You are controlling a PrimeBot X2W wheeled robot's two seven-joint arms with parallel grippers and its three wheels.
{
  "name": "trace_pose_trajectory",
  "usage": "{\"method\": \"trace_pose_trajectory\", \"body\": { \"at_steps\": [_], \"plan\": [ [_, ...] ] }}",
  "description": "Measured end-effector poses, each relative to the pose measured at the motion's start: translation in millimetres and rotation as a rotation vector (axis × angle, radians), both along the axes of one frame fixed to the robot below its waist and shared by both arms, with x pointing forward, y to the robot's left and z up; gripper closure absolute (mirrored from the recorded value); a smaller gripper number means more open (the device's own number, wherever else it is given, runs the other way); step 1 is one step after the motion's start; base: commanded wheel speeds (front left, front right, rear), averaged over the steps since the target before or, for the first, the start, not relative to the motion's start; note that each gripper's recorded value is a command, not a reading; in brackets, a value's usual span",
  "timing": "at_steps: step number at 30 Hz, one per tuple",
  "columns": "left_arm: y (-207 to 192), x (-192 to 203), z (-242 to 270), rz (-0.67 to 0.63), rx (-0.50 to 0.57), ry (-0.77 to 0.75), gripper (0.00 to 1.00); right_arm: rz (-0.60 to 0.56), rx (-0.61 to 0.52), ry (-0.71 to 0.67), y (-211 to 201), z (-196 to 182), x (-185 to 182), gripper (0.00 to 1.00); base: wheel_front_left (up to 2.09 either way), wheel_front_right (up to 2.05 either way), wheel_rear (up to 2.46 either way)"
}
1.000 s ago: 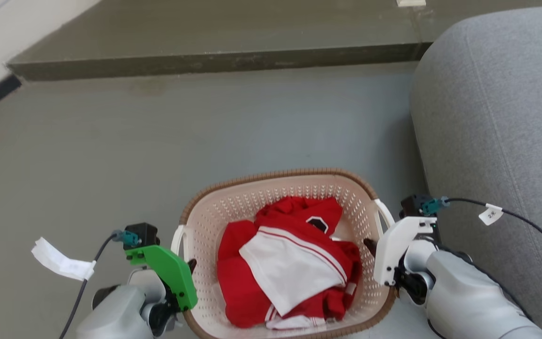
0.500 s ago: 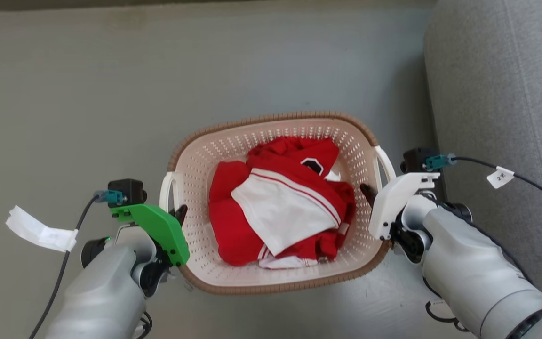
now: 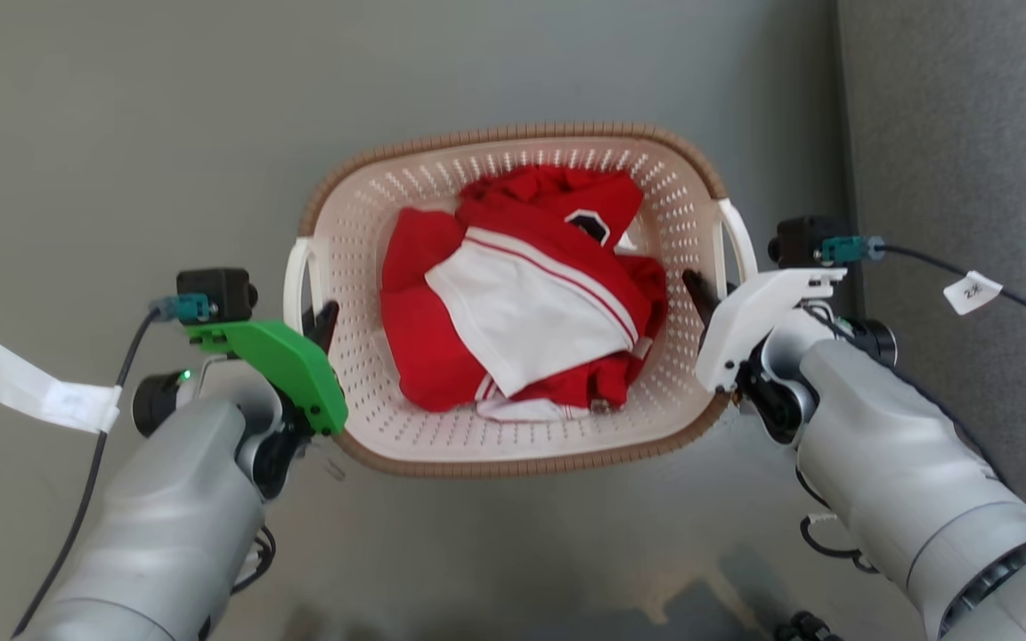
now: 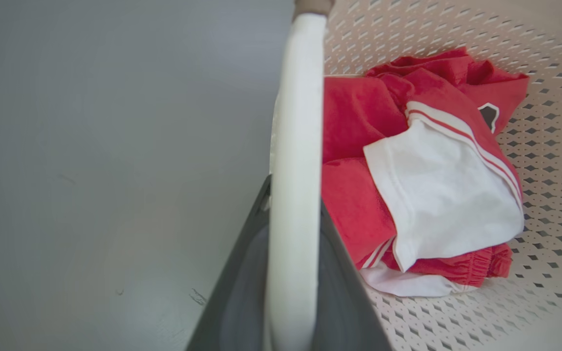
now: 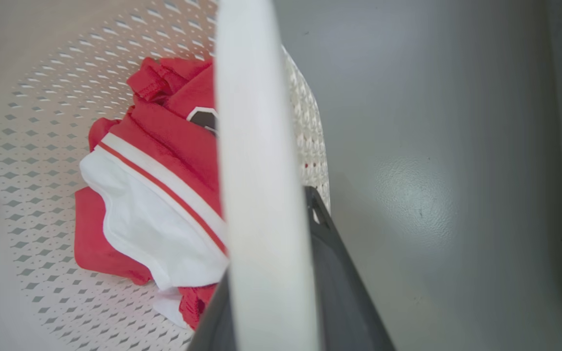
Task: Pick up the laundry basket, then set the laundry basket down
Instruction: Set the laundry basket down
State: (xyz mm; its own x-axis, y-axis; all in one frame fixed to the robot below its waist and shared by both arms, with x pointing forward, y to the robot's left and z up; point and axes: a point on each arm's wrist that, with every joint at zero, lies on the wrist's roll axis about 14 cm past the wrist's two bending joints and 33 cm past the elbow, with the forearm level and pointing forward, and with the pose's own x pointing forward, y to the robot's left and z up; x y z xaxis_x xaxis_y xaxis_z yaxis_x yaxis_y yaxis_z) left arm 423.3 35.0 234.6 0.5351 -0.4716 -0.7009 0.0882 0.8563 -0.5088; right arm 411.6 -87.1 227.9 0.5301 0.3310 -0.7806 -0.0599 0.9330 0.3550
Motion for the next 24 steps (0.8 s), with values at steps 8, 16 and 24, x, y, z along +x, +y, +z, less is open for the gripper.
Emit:
{"method": "trace_pose_trajectory", "body": {
  "at_steps": [8, 16, 24],
  "plan": [
    [-1.6, 11.2, -26.0, -0.003, 0.000, 0.016, 1.00, -0.017, -0.002, 0.022, -1.9, -26.8, 6.3, 1.00, 0.00, 0.00, 0.00],
    [-2.2, 16.4, -53.3, -0.001, 0.000, 0.040, 1.00, -0.026, -0.002, 0.050, -2.3, -54.0, 9.9, 1.00, 0.00, 0.00, 0.00],
    [-2.6, 22.8, -79.3, 0.012, -0.003, 0.052, 1.00, -0.026, -0.007, 0.064, -2.5, -80.5, 13.3, 1.00, 0.00, 0.00, 0.00]
  ]
}}
